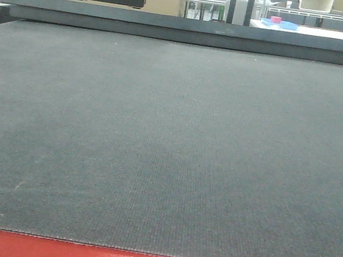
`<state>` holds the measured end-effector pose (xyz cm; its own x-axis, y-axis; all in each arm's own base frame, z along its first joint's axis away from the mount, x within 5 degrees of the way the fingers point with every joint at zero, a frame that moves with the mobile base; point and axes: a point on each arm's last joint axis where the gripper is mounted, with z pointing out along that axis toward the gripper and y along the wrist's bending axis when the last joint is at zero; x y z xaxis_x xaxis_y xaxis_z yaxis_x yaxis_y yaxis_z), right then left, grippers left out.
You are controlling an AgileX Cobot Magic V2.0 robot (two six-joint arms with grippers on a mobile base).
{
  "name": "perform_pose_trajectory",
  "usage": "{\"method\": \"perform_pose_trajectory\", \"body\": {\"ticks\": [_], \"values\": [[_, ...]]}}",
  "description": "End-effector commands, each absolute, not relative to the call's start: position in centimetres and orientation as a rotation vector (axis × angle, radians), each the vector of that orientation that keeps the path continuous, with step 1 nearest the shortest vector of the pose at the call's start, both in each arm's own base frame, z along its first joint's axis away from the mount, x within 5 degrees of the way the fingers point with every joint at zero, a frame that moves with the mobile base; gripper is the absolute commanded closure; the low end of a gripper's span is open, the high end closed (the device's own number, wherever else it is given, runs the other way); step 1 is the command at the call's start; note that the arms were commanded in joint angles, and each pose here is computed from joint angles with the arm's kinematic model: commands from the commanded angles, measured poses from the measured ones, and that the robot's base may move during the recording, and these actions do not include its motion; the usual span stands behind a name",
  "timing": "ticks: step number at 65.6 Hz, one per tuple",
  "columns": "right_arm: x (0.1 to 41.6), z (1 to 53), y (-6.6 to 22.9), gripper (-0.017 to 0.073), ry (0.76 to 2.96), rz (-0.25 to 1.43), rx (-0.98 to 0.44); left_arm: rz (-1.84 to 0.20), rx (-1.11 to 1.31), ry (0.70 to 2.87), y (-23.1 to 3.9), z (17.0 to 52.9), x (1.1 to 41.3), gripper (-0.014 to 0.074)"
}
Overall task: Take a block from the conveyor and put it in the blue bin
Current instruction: 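Lift both held blocks up off the conveyor belt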
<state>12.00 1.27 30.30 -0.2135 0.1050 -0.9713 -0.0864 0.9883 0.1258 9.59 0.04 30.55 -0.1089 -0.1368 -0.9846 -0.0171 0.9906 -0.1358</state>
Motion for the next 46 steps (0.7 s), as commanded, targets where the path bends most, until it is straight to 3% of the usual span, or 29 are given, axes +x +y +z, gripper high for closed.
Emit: {"method": "perform_pose_trajectory", "body": {"ticks": [1, 13, 46], "values": [[10.7, 31.3, 1.1, 0.0721, 1.672, 0.163, 0.007, -0.127, -0.095, 1.588, -0.2, 31.4, 8.2, 0.0704], [8.2, 32.7, 0.7, 0.0721, 1.530, -0.004, -0.135, -0.118, -0.076, 1.542, -0.3, 31.7, 6.8, 0.0704], [6.1, 33.4, 0.5, 0.0721, 1.434, -0.007, -0.129, -0.045, -0.027, 1.544, -0.2, 31.8, 6.6, 0.0704]]}}
